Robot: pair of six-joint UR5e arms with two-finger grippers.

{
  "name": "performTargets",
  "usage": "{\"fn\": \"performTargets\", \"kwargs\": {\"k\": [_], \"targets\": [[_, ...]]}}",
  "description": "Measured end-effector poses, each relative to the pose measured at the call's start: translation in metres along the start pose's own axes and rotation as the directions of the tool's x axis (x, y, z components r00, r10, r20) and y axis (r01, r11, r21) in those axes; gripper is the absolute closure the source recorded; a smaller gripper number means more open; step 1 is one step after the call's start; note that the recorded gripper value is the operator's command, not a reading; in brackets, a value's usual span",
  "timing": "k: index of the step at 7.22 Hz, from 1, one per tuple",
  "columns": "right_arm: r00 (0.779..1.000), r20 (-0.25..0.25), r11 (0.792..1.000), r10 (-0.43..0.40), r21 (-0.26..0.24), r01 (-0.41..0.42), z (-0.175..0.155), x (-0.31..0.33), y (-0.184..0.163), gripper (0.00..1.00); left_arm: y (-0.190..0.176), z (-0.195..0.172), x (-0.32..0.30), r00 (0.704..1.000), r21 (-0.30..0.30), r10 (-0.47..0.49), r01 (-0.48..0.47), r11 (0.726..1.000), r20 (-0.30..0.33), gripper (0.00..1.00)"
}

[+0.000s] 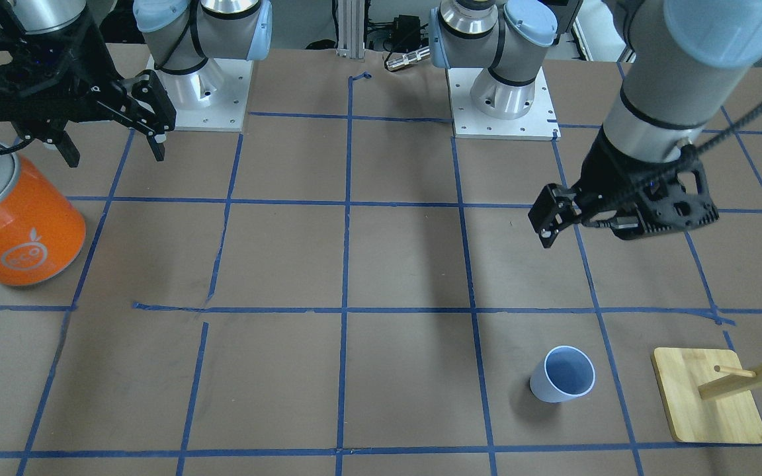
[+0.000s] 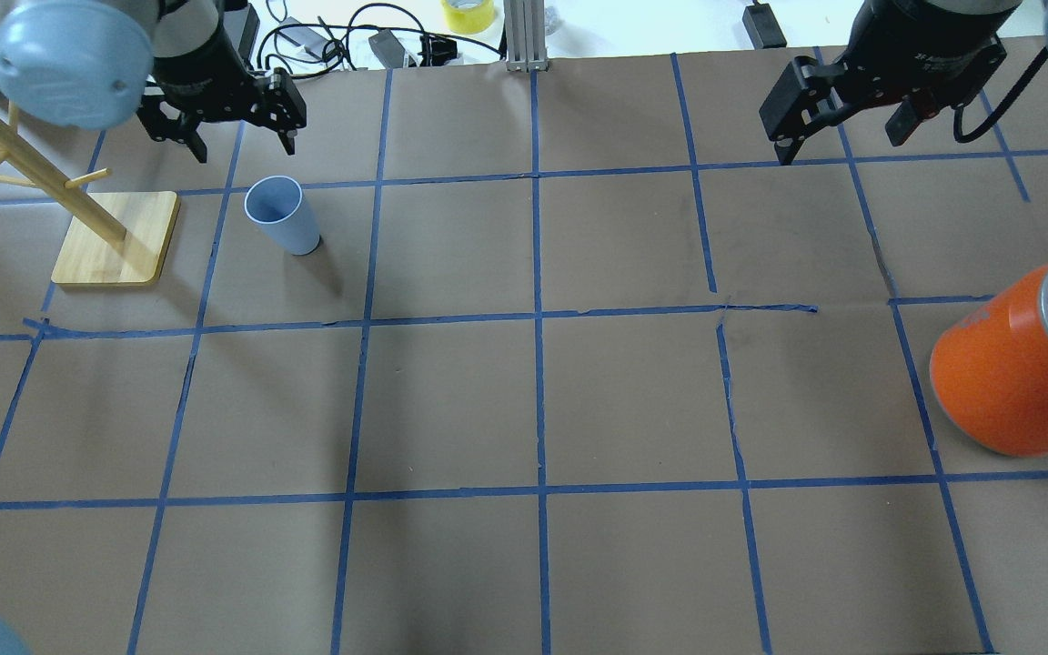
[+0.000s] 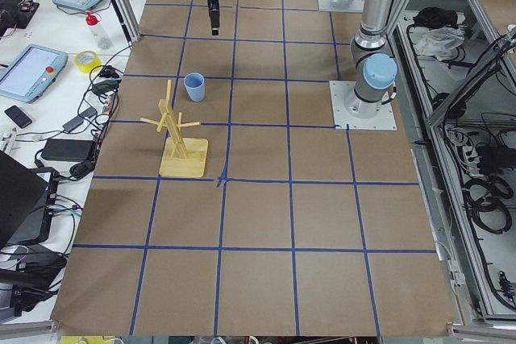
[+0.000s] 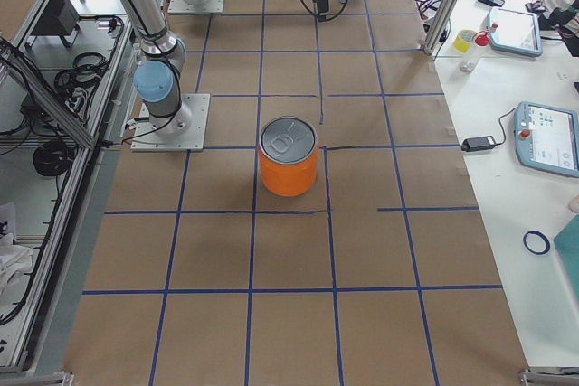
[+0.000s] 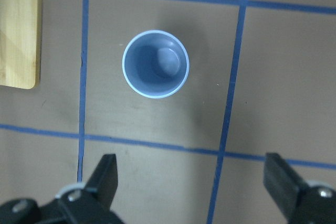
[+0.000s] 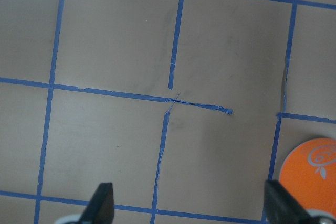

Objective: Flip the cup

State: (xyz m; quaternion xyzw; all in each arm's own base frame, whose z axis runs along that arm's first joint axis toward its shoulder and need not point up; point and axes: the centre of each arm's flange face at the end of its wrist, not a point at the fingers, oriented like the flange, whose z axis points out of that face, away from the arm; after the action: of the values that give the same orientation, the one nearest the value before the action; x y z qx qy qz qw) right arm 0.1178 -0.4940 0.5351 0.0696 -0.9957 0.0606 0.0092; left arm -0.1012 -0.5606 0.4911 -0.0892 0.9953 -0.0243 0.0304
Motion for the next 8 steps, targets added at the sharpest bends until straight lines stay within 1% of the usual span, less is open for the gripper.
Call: {"fn": "performTargets", "kwargs": {"k": [1, 2, 3, 5, 8], "targets": [[1.000, 0.000, 1.000, -0.001, 0.001, 0.001, 0.000, 0.000, 0.000, 0.00, 0.025, -0.005, 0.002, 1.000, -0.031, 0.000, -0.001, 1.000, -0.028, 0.00], [1.000, 0.000, 1.000, -0.001, 0.001, 0.001, -0.001, 0.000, 0.000, 0.00, 0.042, -0.004, 0.003, 0.999, -0.043, 0.014, -0.016, 0.999, -0.046, 0.00], [1.000, 0.000, 1.000, -0.001, 0.002, 0.001, -0.001, 0.000, 0.001, 0.00, 0.052, -0.004, 0.004, 0.998, -0.037, 0.045, -0.047, 0.998, -0.054, 0.00], [1.000, 0.000, 1.000, -0.001, 0.002, 0.001, -0.001, 0.000, 0.001, 0.00, 0.059, -0.012, 0.003, 0.992, 0.002, 0.111, -0.111, 0.994, -0.061, 0.00], [1.000, -0.002, 1.000, -0.001, 0.002, 0.001, -0.001, 0.000, 0.001, 0.00, 0.062, -0.022, 0.001, 0.991, 0.025, 0.124, -0.123, 0.992, -0.059, 0.00]]}}
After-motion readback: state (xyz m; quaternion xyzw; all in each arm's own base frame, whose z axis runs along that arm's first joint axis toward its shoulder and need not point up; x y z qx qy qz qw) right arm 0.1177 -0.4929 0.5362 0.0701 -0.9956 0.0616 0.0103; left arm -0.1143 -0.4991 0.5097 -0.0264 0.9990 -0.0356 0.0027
